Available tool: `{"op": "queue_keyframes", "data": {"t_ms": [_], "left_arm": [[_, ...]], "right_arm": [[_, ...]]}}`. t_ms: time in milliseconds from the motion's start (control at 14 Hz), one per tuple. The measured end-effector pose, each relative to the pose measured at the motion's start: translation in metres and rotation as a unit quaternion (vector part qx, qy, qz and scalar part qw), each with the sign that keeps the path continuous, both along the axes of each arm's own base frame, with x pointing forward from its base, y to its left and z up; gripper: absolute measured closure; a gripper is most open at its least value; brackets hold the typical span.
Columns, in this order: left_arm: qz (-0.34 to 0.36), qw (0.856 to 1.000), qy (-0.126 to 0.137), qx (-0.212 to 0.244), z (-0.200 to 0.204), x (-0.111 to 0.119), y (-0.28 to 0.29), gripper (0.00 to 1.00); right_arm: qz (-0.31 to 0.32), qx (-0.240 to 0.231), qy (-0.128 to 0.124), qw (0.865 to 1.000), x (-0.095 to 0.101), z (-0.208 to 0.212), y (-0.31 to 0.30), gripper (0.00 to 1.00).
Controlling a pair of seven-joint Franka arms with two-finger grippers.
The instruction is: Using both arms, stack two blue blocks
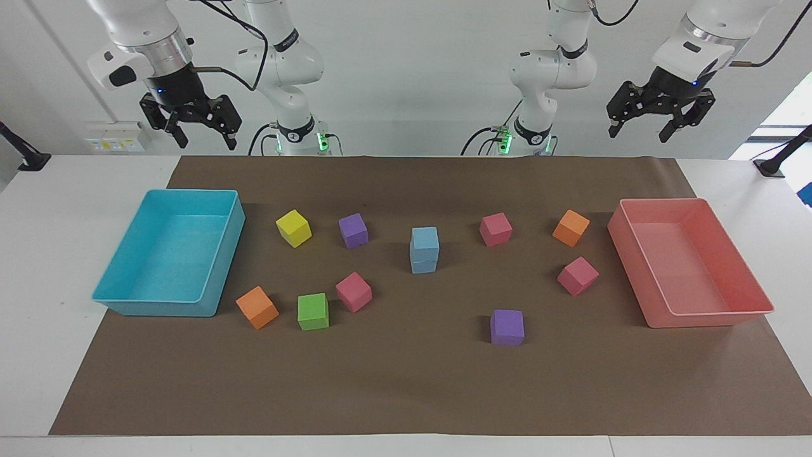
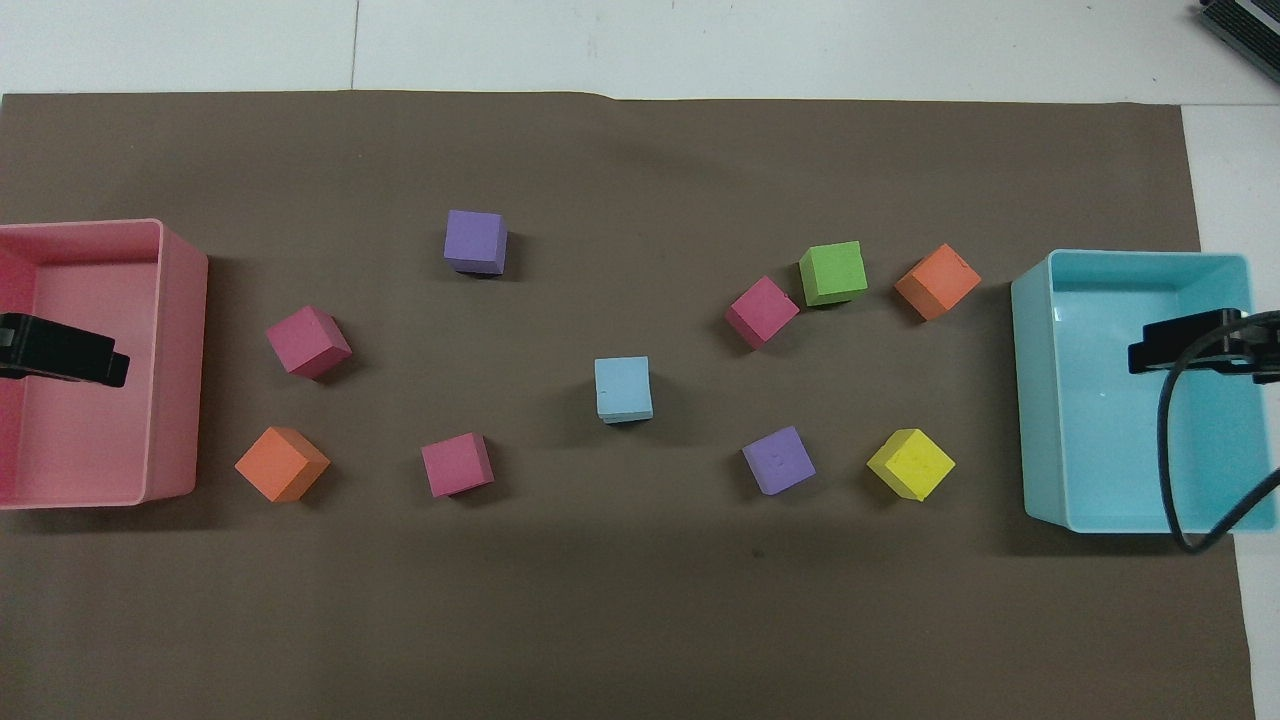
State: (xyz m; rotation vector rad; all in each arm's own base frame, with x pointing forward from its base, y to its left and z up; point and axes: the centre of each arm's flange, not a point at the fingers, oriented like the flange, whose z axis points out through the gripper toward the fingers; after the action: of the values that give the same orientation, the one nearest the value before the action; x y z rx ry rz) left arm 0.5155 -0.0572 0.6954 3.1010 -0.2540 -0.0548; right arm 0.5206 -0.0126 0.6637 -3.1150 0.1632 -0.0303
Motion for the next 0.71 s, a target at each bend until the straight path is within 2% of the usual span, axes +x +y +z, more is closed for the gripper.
{"op": "queue_keyframes", "data": {"t_ms": [143, 713], "left_arm": [[0.000, 1.000, 0.000, 0.000, 0.0000, 0.0000, 0.0000, 0.00], [0.000, 1.000, 0.000, 0.000, 0.0000, 0.0000, -0.0001, 0.00]], "right_arm": [[-0.002, 0.000, -0.008, 1.000, 0.0023, -0.0016, -0.0079, 0.00], [0.024, 0.000, -0.003, 1.000, 0.0027, -0.0069, -0.0048, 0.00]]}}
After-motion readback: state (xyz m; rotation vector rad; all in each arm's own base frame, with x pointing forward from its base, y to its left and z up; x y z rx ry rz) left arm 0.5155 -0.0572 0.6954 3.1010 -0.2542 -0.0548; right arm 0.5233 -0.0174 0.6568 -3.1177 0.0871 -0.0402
